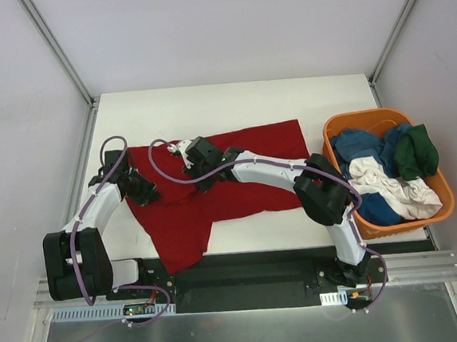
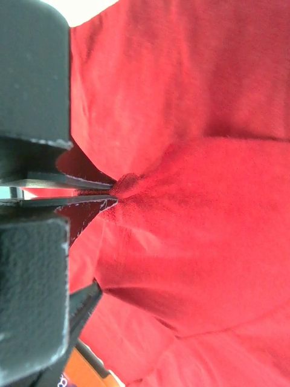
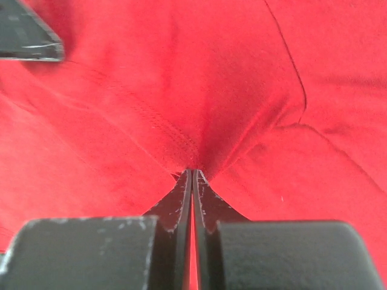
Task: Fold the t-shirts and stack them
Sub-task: Fold the tshirt
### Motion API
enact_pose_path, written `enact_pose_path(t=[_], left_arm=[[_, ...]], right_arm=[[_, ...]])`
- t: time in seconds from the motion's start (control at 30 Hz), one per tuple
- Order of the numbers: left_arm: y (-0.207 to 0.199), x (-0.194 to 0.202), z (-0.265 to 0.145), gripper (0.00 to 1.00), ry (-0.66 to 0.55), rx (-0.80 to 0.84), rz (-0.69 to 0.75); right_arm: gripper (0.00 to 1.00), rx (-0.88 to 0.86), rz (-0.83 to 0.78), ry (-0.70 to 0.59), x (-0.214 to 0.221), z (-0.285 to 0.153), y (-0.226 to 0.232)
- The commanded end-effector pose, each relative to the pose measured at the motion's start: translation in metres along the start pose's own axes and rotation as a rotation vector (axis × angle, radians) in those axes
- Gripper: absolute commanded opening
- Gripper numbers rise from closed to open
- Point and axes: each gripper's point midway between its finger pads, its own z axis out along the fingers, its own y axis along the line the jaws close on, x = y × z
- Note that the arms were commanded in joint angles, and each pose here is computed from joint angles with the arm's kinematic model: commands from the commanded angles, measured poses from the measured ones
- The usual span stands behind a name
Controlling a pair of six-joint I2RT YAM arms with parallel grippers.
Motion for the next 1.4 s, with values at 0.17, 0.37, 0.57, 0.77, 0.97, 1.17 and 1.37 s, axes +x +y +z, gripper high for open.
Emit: enact_pose_path(t=[0.17,0.37,0.57,0.77,0.97,1.17,1.37], left_arm=[[0.023,0.035,-0.016,0.71,0.09,-0.036,-0.033],[-0.005,0.015,-0.045,0.99,-0.016,0.057,0.015],[-0.038,-0.012,-0.055,0.99,-0.06,0.1,0.06],[-0.053,-0.023,-0.014,0.99,0.036,0.037,0.085],[-0.053,-0.045,0.03,0.99,0.052,-0.047,0.06],[-0.055,-0.065,0.067,0.99,0.084,-0.099,0.053],[-0.054,-0.097,0.089,0.99,0.065,-0.122,0.024]], right_arm=[[0.51,-0.018,-0.025,-0.01,-0.007,-0.041,0.005],[1.0,-0.016,0.041,-0.044,-0.014,-0.069,0.001],[0.97,0.048,0.202,-0.063,-0.011,-0.084,-0.048],[0.97,0.145,0.351,0.015,0.027,-0.082,-0.113],[0.97,0.187,0.457,0.066,0.052,-0.07,-0.161],[0.97,0.169,0.532,0.112,0.066,-0.056,-0.192],[0.97,0.178,0.521,0.151,0.067,-0.041,-0.212]])
